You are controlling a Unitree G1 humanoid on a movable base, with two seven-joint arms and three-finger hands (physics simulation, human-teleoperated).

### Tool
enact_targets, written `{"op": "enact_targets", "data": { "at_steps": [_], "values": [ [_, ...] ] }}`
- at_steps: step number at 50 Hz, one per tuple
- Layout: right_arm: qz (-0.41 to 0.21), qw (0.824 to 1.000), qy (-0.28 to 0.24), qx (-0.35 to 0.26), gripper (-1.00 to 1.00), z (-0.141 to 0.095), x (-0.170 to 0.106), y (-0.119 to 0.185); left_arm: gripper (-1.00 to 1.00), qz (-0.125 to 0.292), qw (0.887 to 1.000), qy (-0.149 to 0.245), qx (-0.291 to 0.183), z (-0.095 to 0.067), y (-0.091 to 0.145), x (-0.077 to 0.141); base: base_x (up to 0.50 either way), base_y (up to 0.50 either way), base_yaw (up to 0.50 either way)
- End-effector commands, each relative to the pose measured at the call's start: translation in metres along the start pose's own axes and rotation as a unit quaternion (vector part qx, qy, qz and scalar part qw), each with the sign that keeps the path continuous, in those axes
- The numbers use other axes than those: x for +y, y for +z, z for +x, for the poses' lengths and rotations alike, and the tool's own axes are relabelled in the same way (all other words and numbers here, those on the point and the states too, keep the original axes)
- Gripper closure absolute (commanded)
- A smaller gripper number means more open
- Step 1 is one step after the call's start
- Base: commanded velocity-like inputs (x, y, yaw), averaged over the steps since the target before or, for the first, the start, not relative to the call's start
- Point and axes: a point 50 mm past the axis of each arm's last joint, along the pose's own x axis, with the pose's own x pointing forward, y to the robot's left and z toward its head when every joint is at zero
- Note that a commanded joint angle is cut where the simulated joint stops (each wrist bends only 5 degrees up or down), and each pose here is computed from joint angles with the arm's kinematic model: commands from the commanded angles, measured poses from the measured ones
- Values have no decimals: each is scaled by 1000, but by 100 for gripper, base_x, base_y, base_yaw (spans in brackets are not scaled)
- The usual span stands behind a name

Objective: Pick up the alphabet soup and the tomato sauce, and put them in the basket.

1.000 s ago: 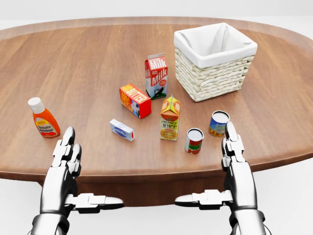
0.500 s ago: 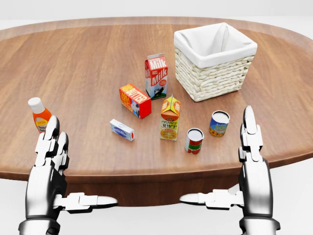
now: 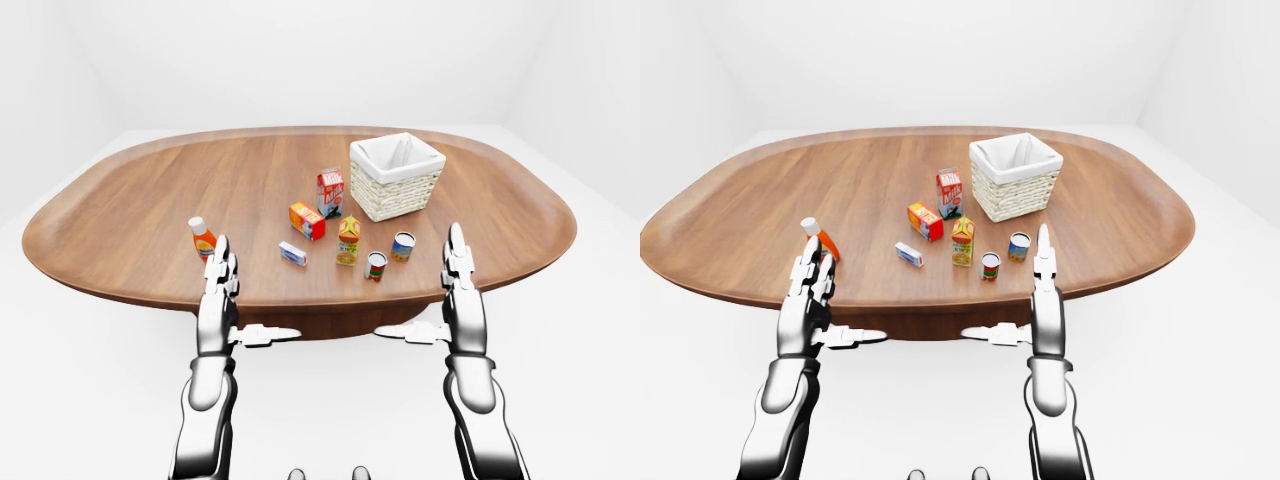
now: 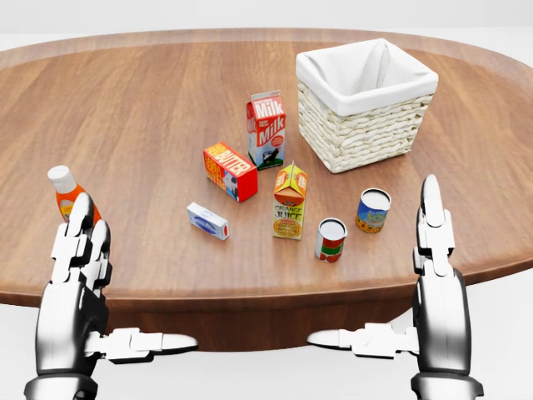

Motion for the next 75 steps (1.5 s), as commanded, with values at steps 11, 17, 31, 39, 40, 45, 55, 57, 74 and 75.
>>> {"op": "enact_targets", "data": {
  "at_steps": [11, 17, 31, 39, 40, 45, 55, 57, 74, 75],
  "values": [
    [-5, 1000, -1, -2, -100, -1, 0, 1, -100, 2, 1000, -4, 4, 0, -2, -1, 0, 0, 0],
    [-5, 1000, 0, -3, -100, -1, 0, 2, -100, 2, 1000, -5, 5, 0, -2, -2, 0, 0, 0],
    [-5, 1000, 0, -3, -100, -2, 0, 2, -100, 3, 1000, -6, 2, -1, -1, -2, 26, 0, 0],
    [-4, 1000, 0, 0, -100, -1, 0, 0, -100, 3, 1000, -6, 3, -1, -1, -2, 32, 0, 0],
    [-4, 1000, 0, 1, -100, -1, 0, 0, -100, 3, 1000, -6, 4, -1, -2, -2, 32, 0, 0],
    [-3, 1000, 1, 5, -100, -1, 0, -2, -100, 3, 1000, -6, 3, 0, -1, -2, 32, 0, 0],
    [-3, 1000, 2, 2, -100, -1, 0, -1, -100, 3, 1000, -6, 5, 0, -2, -2, 30, -11, 0],
    [-3, 1000, 3, 4, -100, -1, 0, -2, -100, 3, 1000, -6, 4, 0, -2, -2, 28, -10, 0],
    [-4, 1000, 4, 5, -100, -1, 1, -2, -100, 3, 1000, -6, 4, 0, -2, -2, 23, -1, 0],
    [-4, 1000, 4, 4, -100, -1, 1, -2, -100, 3, 1000, -6, 3, 0, -1, -2, 20, 0, 0]
  ]
}}
